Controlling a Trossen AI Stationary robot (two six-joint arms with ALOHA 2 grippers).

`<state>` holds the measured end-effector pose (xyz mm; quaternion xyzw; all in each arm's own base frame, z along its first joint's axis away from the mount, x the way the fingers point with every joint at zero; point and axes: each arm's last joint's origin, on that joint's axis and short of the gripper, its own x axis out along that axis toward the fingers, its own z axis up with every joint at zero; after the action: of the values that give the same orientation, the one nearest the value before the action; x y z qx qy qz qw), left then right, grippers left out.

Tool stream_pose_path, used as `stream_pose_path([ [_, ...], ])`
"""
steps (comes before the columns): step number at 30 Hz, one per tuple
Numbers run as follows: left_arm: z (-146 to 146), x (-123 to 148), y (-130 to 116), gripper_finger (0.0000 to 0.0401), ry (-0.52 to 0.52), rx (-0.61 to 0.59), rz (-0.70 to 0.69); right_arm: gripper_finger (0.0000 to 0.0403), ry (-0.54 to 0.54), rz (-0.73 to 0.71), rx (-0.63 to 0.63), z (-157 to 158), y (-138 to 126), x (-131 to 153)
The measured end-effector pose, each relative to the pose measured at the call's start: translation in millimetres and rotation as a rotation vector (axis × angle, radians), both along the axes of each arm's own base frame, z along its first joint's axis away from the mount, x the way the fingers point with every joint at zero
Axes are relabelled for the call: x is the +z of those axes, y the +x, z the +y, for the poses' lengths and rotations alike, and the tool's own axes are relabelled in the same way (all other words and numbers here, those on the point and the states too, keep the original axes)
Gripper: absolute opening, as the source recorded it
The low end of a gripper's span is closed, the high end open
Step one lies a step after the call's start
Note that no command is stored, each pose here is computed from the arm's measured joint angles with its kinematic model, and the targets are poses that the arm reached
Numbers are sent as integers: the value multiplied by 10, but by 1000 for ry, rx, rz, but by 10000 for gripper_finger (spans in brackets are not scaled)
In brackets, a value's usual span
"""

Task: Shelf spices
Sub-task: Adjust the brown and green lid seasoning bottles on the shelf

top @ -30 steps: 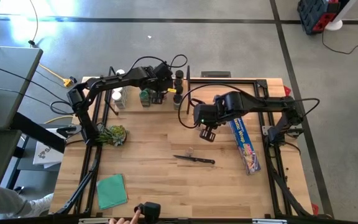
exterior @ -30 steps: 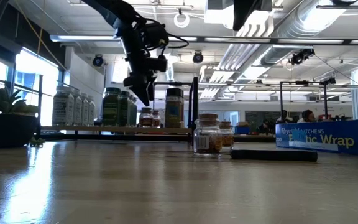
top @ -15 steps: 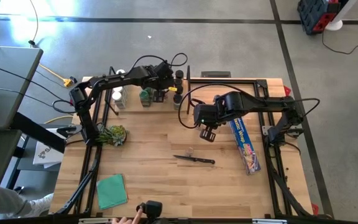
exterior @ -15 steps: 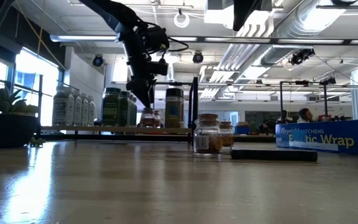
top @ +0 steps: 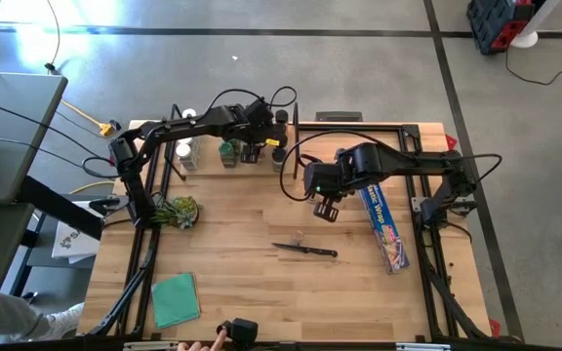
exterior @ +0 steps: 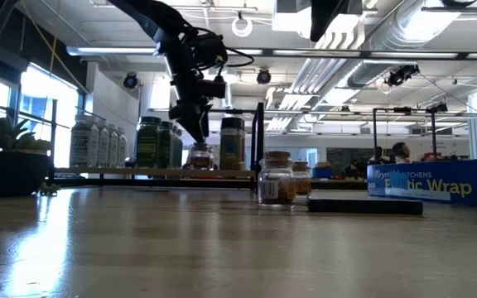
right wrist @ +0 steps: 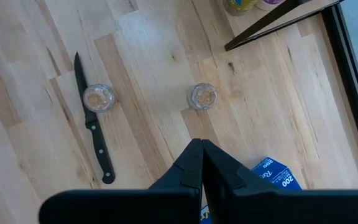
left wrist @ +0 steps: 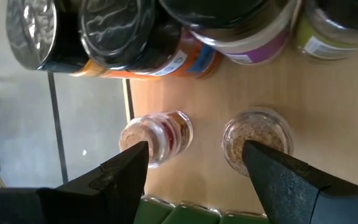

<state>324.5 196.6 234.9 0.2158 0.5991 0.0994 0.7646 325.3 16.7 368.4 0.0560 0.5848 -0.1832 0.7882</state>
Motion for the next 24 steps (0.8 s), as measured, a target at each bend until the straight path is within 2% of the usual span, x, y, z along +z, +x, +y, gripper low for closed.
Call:
stream_pose_path([
  [13,-34,40,-30,266,18,-15,22,0,1,-1,-4,0,0,1],
  [17,-94,147,-89,266,25,-32,22,0,1,-1,-4,0,0,0],
  [24,-219,479,-190,266,24,-37,-107,0,4,-5,-14,1,1,1],
])
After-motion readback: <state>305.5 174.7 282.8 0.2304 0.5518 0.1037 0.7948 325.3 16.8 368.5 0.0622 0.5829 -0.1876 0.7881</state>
